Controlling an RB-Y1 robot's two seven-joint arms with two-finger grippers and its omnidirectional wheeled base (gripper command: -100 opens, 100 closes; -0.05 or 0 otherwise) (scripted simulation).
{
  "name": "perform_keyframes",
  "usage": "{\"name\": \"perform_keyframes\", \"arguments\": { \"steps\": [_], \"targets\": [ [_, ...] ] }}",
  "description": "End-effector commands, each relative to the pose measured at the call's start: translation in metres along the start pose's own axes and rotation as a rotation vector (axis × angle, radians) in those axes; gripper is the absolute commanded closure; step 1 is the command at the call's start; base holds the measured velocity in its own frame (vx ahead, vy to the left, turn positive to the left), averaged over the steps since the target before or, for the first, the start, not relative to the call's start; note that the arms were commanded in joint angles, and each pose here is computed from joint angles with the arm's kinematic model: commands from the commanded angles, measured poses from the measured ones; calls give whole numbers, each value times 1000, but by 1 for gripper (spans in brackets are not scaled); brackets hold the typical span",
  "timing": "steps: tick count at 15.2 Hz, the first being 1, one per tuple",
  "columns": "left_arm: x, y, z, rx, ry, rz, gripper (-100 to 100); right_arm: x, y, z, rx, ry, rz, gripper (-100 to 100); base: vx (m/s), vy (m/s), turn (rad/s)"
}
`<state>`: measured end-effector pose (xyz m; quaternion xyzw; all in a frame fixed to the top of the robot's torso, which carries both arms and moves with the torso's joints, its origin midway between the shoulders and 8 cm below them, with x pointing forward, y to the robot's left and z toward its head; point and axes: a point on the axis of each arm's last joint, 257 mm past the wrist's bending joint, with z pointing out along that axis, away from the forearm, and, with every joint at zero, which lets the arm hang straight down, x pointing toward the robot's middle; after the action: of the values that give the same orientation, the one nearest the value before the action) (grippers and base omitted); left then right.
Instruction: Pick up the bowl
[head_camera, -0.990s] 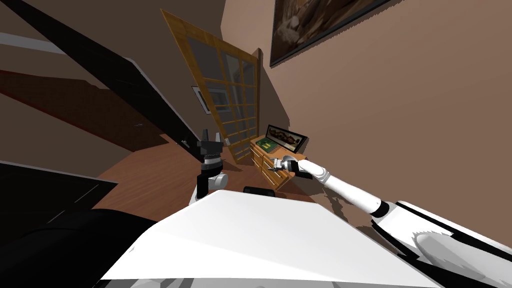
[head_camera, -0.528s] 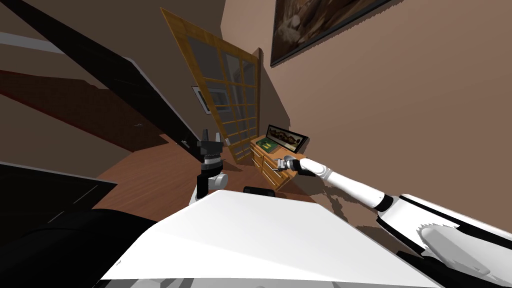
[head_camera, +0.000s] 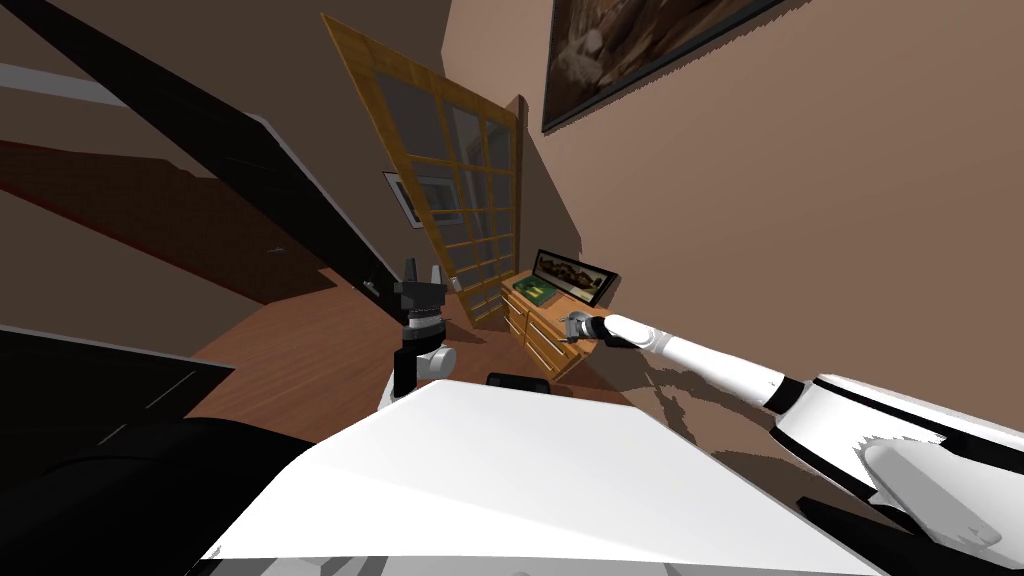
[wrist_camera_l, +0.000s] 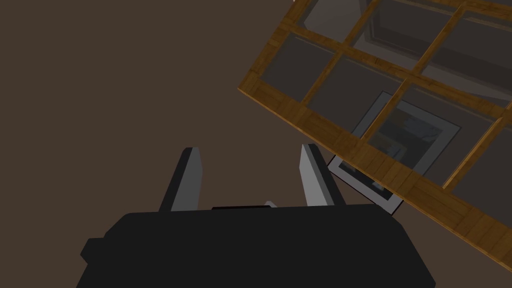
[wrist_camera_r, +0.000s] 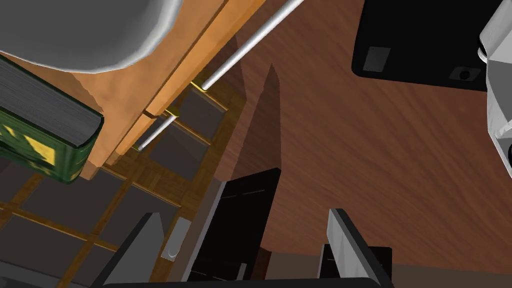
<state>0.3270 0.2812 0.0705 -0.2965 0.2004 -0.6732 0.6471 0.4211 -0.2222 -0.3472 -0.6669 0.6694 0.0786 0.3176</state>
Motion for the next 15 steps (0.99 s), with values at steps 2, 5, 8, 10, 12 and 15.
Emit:
{"name": "perform_keyframes", "arguments": {
  "steps": [2,5,8,10,12,15],
  "targets": [
    [0,0,0,0,0,0,0,37,-8,-11,-2,103,-40,-100,3,30,-2],
    [0,0,0,0,0,0,0,63,-13,-20,-4,182,-77,-100,1,24,-1],
    [0,0,0,0,0,0,0,107,-19,-40,-15,306,-115,-100,0,35,-2],
    [0,0,0,0,0,0,0,128,-21,-50,-24,368,-139,-100,-2,34,8],
    [0,0,0,0,0,0,0,129,-21,-51,-24,373,-145,-100,-1,23,-8],
    [0,0,0,0,0,0,0,163,-21,-69,-46,471,-175,-100,-7,31,9]
  ]
}}
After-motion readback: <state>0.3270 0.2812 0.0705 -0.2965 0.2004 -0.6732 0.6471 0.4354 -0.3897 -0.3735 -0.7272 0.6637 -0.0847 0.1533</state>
